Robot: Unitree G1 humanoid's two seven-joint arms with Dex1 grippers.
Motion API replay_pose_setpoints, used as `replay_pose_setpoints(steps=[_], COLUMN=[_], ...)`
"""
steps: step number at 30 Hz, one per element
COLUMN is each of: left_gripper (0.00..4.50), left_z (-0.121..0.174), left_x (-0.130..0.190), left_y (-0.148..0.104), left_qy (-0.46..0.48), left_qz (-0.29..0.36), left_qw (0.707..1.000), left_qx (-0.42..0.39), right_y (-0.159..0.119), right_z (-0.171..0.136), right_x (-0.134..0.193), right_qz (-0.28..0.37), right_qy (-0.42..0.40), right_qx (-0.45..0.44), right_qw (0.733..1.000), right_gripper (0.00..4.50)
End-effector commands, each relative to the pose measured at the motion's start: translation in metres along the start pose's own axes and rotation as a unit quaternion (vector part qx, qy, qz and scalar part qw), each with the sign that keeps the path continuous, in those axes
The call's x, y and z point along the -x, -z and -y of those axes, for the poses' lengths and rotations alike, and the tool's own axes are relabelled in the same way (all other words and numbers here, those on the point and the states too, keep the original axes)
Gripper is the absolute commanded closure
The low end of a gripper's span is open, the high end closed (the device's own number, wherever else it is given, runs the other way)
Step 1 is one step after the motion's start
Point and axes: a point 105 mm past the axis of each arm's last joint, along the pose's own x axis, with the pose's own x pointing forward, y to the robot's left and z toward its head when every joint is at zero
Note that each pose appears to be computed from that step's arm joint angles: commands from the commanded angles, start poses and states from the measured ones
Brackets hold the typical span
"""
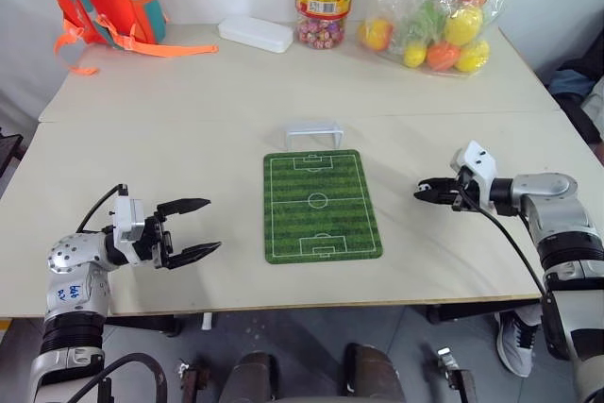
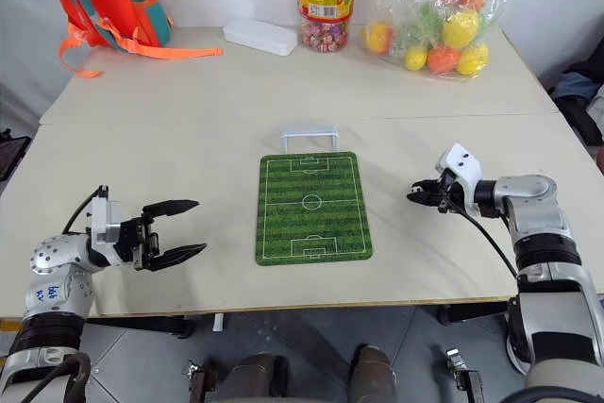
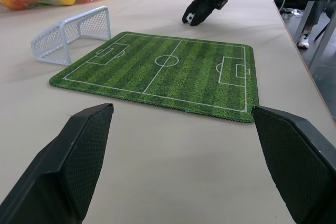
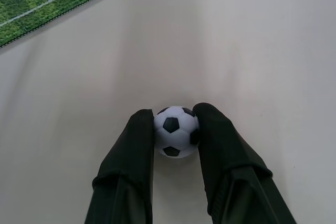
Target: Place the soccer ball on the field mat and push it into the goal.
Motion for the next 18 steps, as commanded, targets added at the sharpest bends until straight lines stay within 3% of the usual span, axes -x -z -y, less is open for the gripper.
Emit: replay_pose_setpoints(steps=[1, 3, 8, 13, 18], left_gripper=[0.00, 0.00, 0.00, 0.00, 0.00], left_z=[0.001, 0.002, 0.008, 0.014, 0.015], left_x=[-0.002, -0.002, -0.002, -0.007, -0.001], left_y=[-0.011, -0.011, -0.006, 0.000, 0.001], left_qy=[0.015, 0.023, 0.045, 0.068, 0.062], left_qz=[0.016, 0.018, 0.015, 0.008, 0.003], left_qw=[1.000, 0.999, 0.999, 0.998, 0.998], left_qx=[-0.019, -0.017, -0.010, -0.009, -0.014], right_y=[-0.041, -0.055, -0.110, -0.113, -0.105], right_z=[0.005, -0.005, -0.088, -0.155, -0.192], right_x=[0.011, 0.010, -0.013, -0.037, -0.056], right_qz=[0.037, 0.042, 0.089, 0.066, 0.029], right_qy=[0.007, -0.007, -0.143, -0.240, -0.300], right_qx=[0.045, 0.060, 0.119, 0.162, 0.168], right_qw=[0.998, 0.997, 0.978, 0.955, 0.939], right_gripper=[3.66, 3.66, 3.66, 3.66, 3.66])
